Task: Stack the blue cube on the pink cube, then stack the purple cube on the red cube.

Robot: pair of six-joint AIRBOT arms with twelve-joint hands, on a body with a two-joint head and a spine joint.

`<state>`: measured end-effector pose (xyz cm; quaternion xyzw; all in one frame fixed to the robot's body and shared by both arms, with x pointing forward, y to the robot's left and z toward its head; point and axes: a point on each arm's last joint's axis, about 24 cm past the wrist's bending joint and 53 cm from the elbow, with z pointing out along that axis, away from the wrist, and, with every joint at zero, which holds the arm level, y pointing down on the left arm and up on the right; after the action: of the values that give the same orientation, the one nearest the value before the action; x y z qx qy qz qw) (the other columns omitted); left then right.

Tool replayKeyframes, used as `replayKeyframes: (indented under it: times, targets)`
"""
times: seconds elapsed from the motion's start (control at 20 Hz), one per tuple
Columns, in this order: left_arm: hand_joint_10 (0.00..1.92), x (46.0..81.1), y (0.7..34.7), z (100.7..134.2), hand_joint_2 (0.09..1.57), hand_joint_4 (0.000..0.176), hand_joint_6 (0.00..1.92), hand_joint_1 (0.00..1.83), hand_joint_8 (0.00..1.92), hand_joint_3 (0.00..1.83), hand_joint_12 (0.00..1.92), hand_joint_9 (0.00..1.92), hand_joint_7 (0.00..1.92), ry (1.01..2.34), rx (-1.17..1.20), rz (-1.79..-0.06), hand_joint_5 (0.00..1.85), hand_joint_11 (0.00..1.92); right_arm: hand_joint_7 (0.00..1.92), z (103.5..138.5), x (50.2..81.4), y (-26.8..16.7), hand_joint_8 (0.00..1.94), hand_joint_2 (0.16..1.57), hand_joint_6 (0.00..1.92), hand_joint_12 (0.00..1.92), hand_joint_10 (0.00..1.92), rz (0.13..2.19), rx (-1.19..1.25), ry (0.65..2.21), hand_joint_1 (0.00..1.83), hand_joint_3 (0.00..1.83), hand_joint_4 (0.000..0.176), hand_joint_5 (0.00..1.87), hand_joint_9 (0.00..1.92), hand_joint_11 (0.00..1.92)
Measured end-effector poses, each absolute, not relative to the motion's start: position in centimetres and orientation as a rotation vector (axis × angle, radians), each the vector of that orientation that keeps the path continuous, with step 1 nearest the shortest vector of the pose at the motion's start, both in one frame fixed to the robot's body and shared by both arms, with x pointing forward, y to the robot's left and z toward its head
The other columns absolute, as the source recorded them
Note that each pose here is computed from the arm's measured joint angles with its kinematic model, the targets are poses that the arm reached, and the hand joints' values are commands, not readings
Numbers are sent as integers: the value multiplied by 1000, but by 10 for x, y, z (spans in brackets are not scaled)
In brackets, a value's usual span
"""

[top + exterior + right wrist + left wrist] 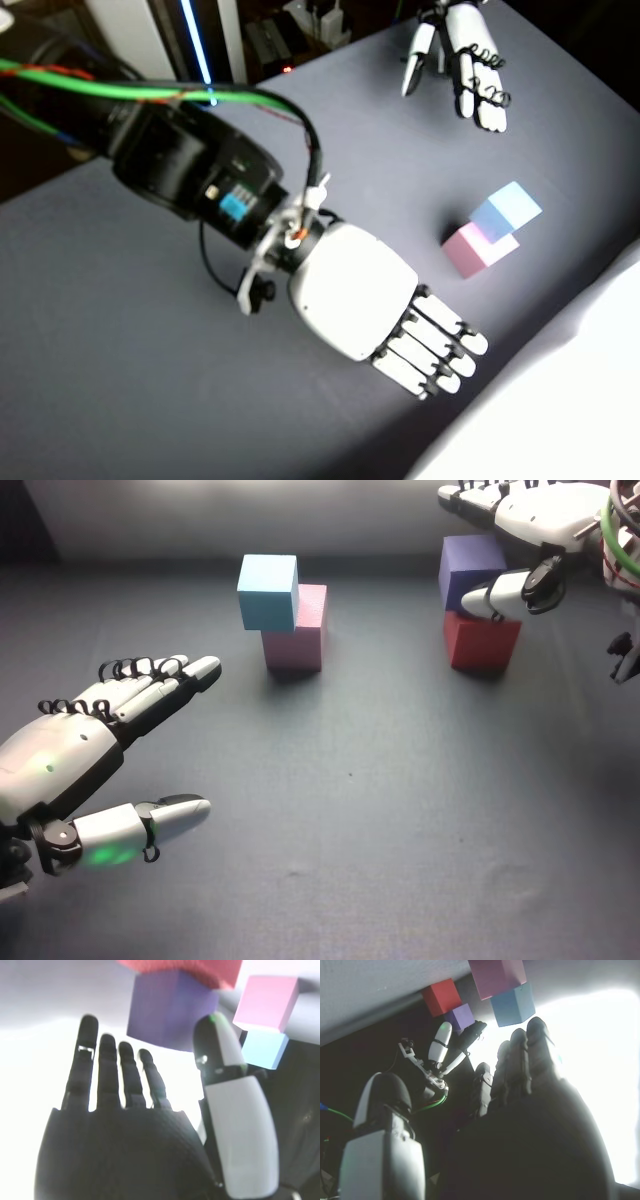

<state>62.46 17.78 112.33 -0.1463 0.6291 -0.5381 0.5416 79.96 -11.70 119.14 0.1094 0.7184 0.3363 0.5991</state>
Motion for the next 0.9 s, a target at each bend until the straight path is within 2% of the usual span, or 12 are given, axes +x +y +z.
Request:
replayKeyframes:
  times: [0.1,0.2,0.25,0.3,0.4,0.45,0.5,0.55,0.6,0.65,0.8,0.9]
  targets:
    - [0,623,177,1123,1187,176,0,600,0,0,0,0,0,1495,-351,-1283,0,0,0,1197,794,-115,0,1176,0,206,0,782,235,1651,744,0,35,0,0,0]
    - [0,622,176,1121,1187,176,0,604,0,0,0,0,0,1504,-351,-1282,0,0,0,1207,785,-116,0,1188,0,410,0,781,211,1620,658,0,44,0,0,0]
    - [0,621,176,1121,1178,176,0,585,0,0,0,0,0,1500,-357,-1284,0,0,0,1213,777,-118,0,1189,0,834,0,770,184,1593,626,0,89,0,0,0]
    - [0,621,177,1122,1178,176,0,585,0,0,0,0,0,1497,-359,-1285,0,0,0,1215,774,-119,0,1189,0,834,0,768,180,1581,626,0,89,0,0,0]
    - [0,620,179,1124,1173,176,0,575,0,0,0,0,0,1491,-358,-1283,0,0,0,1216,759,-125,0,1154,0,1416,66,755,161,1555,578,0,77,0,90,0]
    - [0,619,180,1124,1168,176,0,581,0,0,0,0,0,1487,-365,-1283,0,0,0,1217,751,-126,0,1157,0,1104,54,748,145,1543,590,0,84,0,41,0]
    - [0,619,181,1124,1176,176,0,578,0,0,0,0,0,1487,-366,-1282,0,0,0,1219,741,-127,0,1184,0,544,10,753,127,1525,572,3,67,0,7,0]
    - [0,618,182,1124,1180,176,0,581,0,0,0,0,0,1485,-367,-1282,0,0,0,1219,733,-127,0,1194,0,108,1,766,116,1510,548,2,84,0,1,0]
    - [0,617,184,1125,1187,176,0,555,0,3,0,0,0,1485,-375,-1279,0,0,0,1222,721,-127,0,1165,0,3,0,791,109,1481,494,0,117,0,0,0]
    - [0,616,185,1127,1187,176,0,555,0,3,0,0,0,1478,-371,-1279,0,0,0,1222,715,-130,0,1165,0,3,0,804,108,1467,494,0,117,0,0,0]
    - [0,617,190,1133,1206,176,0,516,0,9,0,0,0,1452,-376,-1275,0,0,0,1218,682,-147,0,1196,0,0,0,807,99,1433,491,5,53,0,0,0]
    - [0,616,190,1137,1216,176,0,493,0,10,0,0,0,1441,-372,-1281,0,0,0,1218,659,-160,0,1228,0,0,0,790,98,1397,460,17,72,0,0,0]
